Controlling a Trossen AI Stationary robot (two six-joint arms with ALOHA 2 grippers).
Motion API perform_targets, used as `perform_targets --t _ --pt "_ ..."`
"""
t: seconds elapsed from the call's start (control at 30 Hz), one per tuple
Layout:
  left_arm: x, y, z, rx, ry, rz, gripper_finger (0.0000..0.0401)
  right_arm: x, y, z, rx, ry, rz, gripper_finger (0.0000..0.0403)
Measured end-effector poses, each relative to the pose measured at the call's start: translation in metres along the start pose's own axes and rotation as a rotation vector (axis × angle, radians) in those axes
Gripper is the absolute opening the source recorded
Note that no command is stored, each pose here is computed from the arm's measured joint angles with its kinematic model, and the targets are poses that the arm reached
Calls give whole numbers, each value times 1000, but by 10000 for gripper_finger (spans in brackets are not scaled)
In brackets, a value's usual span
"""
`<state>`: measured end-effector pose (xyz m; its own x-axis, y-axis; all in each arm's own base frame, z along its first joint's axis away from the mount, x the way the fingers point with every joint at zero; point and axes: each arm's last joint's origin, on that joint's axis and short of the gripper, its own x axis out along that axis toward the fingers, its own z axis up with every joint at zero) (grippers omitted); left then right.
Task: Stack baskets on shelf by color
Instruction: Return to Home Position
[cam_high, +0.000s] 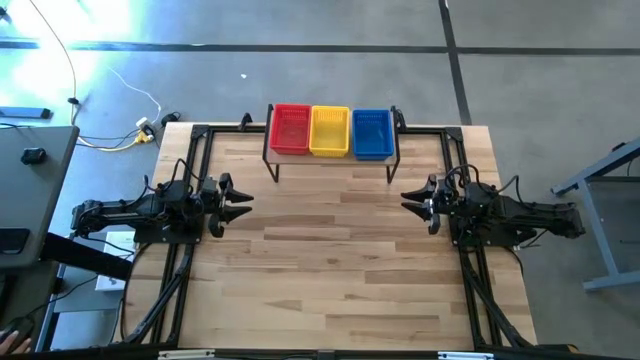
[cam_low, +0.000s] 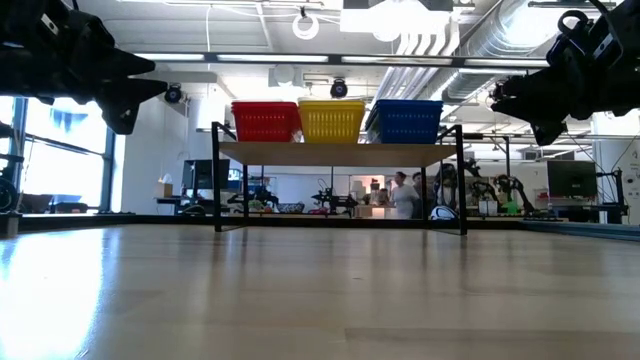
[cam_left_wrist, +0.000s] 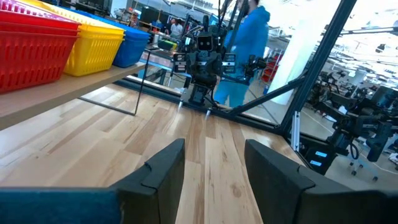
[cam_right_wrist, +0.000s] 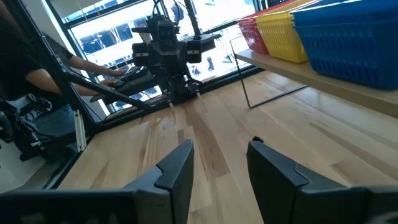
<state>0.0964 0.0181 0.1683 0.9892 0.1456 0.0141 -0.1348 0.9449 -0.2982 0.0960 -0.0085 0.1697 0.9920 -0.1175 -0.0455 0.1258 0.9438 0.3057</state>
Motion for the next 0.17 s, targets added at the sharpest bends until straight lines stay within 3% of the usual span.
perform_targets --t 0.17 --pt "0 0 0 0 0 0 158 0 0 0 0 1 0 135"
